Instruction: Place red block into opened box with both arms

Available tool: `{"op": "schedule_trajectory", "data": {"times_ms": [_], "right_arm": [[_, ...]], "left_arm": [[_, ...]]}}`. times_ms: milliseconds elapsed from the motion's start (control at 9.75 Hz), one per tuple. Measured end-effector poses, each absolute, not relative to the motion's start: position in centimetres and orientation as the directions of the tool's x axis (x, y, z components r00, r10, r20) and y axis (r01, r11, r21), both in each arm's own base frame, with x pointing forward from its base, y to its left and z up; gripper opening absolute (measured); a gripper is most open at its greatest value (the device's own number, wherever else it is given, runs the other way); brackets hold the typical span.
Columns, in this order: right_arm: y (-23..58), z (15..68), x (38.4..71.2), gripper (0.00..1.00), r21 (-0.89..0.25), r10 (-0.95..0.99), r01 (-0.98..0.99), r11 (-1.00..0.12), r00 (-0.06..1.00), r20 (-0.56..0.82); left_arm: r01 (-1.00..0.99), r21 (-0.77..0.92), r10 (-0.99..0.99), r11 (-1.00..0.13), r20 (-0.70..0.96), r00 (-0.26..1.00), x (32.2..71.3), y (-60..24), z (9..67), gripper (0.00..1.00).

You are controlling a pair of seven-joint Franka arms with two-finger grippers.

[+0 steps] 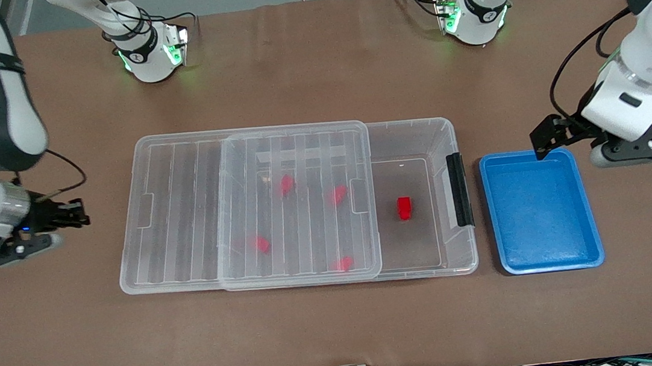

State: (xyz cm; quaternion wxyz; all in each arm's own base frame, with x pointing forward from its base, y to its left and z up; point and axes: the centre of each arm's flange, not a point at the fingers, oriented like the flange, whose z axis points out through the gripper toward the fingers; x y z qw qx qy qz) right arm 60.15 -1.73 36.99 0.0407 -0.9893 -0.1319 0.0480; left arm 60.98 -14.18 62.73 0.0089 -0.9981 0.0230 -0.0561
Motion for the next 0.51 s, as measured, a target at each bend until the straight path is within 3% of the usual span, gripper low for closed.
{"op": "schedule_trajectory", "data": {"times_ms": [513], "right_arm": [[2.0, 35.1, 59.1, 0.01, -0.145, 0.294, 0.278, -0.949, 0.951, -0.100]], "left_arm": [[0.051, 0.005, 0.052, -0.999, 0.104, 0.993, 56.6, -8.9, 68.5, 1.00]]}}
